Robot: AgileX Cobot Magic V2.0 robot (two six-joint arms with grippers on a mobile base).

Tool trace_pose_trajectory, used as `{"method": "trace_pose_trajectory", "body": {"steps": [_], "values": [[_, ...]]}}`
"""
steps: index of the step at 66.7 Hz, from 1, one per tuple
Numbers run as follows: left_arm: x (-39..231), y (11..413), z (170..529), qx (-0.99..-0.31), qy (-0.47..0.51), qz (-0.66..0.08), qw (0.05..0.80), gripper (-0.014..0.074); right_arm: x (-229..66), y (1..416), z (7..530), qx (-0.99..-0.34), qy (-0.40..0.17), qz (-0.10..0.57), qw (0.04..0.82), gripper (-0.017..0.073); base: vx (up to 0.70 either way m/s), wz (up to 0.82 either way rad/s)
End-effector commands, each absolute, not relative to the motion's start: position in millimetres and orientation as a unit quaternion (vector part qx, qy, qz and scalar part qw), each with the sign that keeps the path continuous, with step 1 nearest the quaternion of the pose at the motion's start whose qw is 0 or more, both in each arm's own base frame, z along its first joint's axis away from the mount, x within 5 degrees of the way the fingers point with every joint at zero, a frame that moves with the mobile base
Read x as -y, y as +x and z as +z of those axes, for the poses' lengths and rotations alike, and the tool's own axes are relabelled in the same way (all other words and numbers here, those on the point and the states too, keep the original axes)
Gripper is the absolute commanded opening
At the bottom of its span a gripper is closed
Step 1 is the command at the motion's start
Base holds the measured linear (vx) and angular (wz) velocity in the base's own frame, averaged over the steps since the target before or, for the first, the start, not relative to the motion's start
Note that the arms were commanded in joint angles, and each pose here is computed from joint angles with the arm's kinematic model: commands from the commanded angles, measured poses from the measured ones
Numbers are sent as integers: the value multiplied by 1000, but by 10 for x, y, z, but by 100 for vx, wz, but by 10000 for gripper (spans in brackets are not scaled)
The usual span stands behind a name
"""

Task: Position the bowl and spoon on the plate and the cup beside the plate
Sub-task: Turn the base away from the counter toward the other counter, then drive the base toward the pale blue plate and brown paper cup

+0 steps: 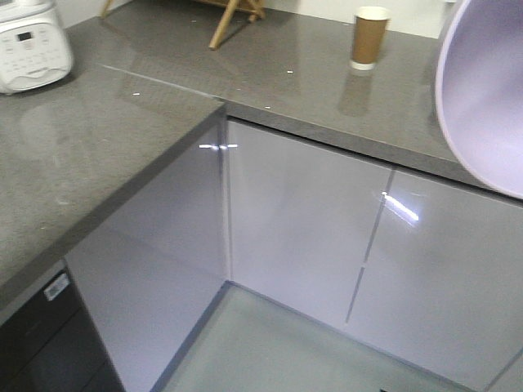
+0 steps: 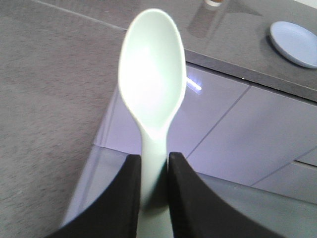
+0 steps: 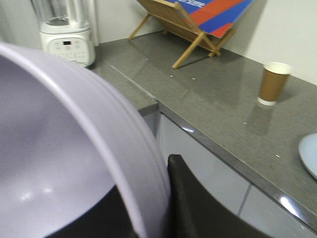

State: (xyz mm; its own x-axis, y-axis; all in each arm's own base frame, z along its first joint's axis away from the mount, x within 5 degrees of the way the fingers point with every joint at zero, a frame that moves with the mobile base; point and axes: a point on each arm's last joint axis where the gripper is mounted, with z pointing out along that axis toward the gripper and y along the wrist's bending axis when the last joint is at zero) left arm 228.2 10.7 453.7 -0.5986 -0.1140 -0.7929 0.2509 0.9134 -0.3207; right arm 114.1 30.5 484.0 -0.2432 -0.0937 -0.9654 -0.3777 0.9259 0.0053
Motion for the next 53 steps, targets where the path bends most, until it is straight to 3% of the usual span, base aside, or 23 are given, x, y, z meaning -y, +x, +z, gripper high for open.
{"method": "trace_pose_trajectory", "body": {"steps": [1, 53], "values": [[-63, 2212, 4716, -844, 39, -216, 490, -8, -302, 1128, 4973, -753, -139, 123, 631, -3, -5, -44], [-63, 2212, 4716, -844, 39, -216, 490, -8, -303, 1127, 4971, -754, -140, 123, 630, -3, -3, -29]]}}
